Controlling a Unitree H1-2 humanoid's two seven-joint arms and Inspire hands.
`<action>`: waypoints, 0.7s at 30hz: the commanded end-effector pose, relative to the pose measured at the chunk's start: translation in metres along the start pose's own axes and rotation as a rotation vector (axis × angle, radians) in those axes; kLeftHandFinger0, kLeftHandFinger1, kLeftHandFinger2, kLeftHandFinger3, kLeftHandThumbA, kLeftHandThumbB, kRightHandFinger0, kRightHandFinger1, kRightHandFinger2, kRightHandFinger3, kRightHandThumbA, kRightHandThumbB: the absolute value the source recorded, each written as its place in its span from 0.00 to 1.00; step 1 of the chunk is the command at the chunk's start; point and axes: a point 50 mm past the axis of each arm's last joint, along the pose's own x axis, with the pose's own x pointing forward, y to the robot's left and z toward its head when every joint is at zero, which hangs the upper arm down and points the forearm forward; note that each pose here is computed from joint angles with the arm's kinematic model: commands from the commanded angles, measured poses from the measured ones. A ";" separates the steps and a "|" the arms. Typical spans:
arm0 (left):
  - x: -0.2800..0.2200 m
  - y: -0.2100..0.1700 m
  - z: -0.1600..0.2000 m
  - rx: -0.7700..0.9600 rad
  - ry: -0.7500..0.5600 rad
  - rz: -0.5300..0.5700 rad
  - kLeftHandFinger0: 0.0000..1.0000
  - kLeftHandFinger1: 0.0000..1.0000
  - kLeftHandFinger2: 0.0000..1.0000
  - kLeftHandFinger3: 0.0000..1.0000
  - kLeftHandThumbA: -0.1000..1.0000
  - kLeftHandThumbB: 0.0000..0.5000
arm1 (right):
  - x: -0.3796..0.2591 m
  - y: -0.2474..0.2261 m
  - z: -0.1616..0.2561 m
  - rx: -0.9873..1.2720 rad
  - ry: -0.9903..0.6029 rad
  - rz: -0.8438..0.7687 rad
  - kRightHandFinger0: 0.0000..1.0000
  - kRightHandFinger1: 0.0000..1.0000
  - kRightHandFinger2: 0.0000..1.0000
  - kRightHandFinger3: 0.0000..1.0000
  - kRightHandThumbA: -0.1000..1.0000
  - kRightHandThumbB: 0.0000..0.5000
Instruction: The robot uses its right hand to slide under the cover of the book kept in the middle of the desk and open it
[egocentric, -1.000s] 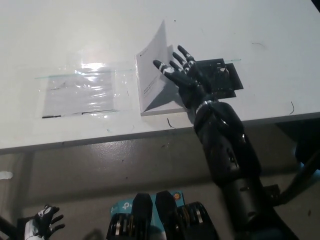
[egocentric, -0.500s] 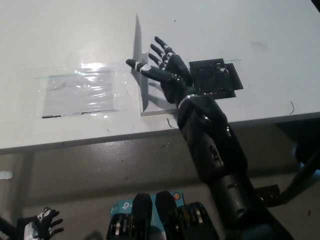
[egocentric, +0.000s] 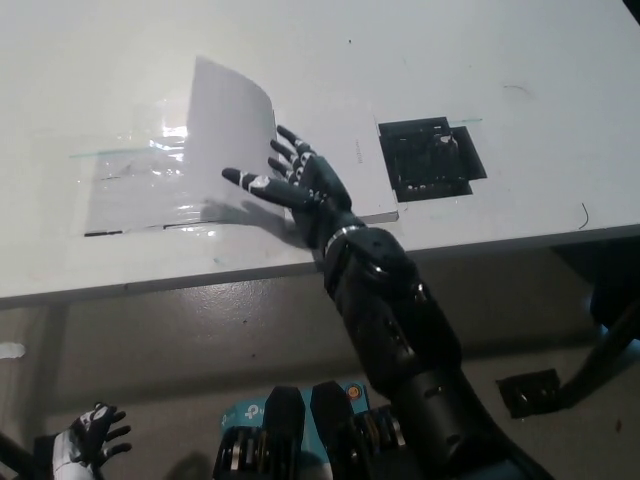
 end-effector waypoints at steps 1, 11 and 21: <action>0.008 -0.004 0.020 0.007 -0.037 0.004 0.33 0.40 0.44 0.43 0.83 0.68 | 0.004 0.020 0.001 -0.032 -0.052 0.040 0.87 1.00 1.00 1.00 1.00 0.42; 0.007 -0.011 0.027 0.044 -0.019 -0.015 0.39 0.46 0.51 0.50 0.86 0.67 | 0.008 0.018 -0.009 -0.163 -0.049 0.062 0.85 1.00 0.96 1.00 1.00 0.42; 0.009 -0.014 0.026 0.039 -0.025 -0.017 0.39 0.44 0.51 0.49 0.85 0.69 | 0.003 0.008 -0.041 -0.330 0.030 0.113 0.87 0.99 0.94 1.00 1.00 0.39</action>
